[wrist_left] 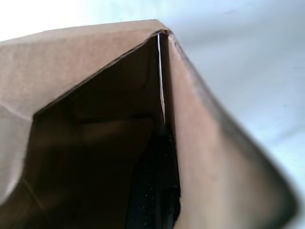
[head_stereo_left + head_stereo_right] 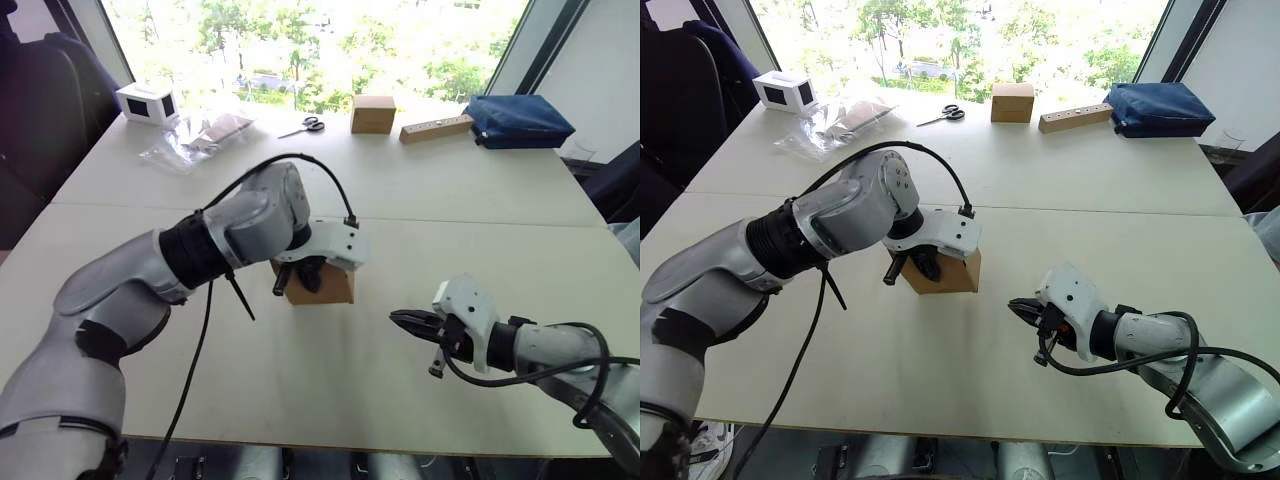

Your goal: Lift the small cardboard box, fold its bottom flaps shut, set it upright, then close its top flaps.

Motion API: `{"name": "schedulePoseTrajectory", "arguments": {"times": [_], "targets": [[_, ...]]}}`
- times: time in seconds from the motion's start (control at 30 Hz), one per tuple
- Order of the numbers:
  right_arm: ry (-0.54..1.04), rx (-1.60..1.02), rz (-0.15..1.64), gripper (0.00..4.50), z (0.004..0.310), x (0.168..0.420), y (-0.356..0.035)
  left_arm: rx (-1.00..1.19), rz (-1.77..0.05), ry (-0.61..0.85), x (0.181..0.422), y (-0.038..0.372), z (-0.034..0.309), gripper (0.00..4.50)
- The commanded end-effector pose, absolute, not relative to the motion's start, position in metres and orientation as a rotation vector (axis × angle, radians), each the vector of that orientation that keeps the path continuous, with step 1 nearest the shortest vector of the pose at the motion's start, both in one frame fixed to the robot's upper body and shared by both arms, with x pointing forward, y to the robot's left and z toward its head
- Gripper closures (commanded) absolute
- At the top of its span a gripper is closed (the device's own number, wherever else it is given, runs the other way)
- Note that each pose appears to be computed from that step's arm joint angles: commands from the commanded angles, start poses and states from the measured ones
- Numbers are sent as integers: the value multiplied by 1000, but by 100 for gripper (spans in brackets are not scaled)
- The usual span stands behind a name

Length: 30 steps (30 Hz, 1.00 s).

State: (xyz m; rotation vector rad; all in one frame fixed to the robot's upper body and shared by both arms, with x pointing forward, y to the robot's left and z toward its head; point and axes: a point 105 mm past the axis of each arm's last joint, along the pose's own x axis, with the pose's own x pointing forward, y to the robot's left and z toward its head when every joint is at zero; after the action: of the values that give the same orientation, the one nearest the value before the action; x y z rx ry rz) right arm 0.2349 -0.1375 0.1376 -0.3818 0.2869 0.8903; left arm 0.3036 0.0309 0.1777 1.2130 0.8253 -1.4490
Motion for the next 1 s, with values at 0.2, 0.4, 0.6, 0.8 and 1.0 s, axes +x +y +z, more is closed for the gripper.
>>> {"name": "schedulePoseTrajectory", "arguments": {"times": [0.2,0.4,0.6,0.8,1.0], "targets": [[242,-399,894,446,143,237,-141,1280,-1520,816,286,22,186,450],[236,-409,900,450,141,246,-138,1283,-1525,814,290,14,186,339],[240,-419,901,450,140,251,-138,1107,-1505,849,291,6,206,280],[240,-427,901,450,142,255,-142,969,-1520,880,284,7,220,280],[225,-405,908,450,149,259,-148,729,-1550,799,284,11,256,280]]}}
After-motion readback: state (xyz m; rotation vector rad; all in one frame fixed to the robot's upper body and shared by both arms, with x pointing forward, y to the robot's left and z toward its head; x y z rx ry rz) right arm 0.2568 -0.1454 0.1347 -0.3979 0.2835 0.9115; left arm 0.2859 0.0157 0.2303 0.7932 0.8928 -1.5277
